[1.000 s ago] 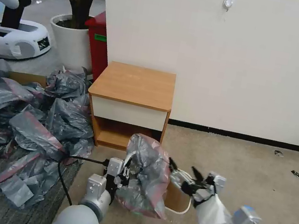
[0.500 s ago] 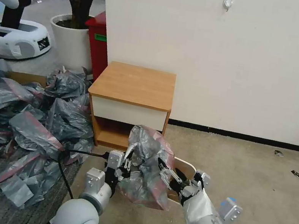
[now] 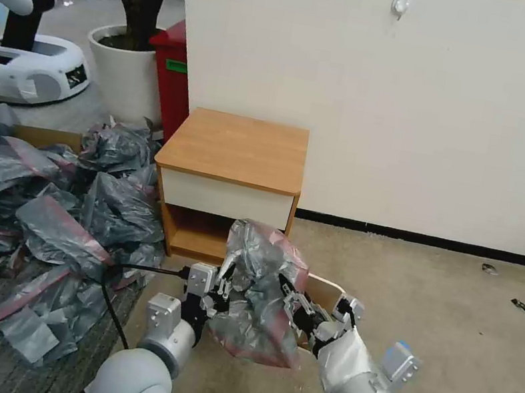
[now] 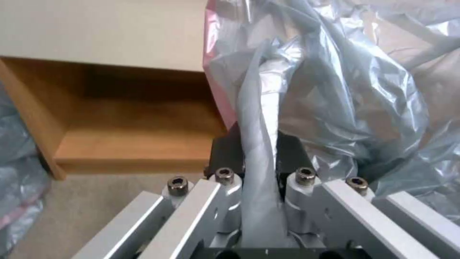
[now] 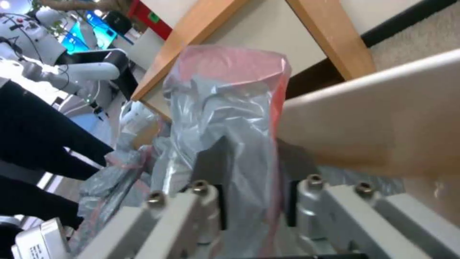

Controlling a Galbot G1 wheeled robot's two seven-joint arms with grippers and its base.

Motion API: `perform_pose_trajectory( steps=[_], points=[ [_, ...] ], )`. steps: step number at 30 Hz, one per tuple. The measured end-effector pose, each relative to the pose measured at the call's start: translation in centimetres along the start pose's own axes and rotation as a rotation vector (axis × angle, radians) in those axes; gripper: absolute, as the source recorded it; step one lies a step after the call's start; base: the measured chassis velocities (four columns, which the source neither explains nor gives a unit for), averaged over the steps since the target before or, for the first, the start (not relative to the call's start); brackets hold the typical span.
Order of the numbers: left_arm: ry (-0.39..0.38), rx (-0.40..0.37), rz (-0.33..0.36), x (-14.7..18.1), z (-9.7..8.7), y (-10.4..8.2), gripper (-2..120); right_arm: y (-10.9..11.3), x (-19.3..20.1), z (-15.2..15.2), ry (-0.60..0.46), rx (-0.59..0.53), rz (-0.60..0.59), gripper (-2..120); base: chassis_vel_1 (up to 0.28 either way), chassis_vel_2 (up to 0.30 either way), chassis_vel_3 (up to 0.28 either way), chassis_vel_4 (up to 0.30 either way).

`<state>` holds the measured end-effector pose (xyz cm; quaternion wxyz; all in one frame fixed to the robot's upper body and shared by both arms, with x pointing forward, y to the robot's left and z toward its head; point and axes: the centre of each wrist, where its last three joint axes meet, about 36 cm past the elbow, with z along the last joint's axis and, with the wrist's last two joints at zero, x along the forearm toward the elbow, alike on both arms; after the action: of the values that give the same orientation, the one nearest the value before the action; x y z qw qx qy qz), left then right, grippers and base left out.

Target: Pick up the garbage bag from the table and place it over the trash can.

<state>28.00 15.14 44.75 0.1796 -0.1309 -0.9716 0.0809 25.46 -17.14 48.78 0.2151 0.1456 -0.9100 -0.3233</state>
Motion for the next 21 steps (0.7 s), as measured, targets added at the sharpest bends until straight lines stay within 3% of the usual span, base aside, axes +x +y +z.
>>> perform_pose_trajectory(
  steps=[5, 14, 21],
  points=[
    [0.022, 0.035, 0.0, 0.4, 0.3, -0.2, 7, -0.2, 0.4, -0.4, -0.02, 0.045, -0.008, 0, 0.0, 0.0, 0.0, 0.0],
    [0.075, 0.12, -0.001, 0.9, 0.3, -0.4, 7, -0.2, 1.5, -3.0, -0.091, 0.062, -0.027, 0, 0.0, 0.0, 0.0, 0.0],
    [0.086, 0.14, 0.009, 1.9, 0.3, -0.4, 7, -1.1, 0.8, -5.4, -0.119, 0.073, 0.033, 0, 0.0, 0.0, 0.0, 0.0]
  ],
)
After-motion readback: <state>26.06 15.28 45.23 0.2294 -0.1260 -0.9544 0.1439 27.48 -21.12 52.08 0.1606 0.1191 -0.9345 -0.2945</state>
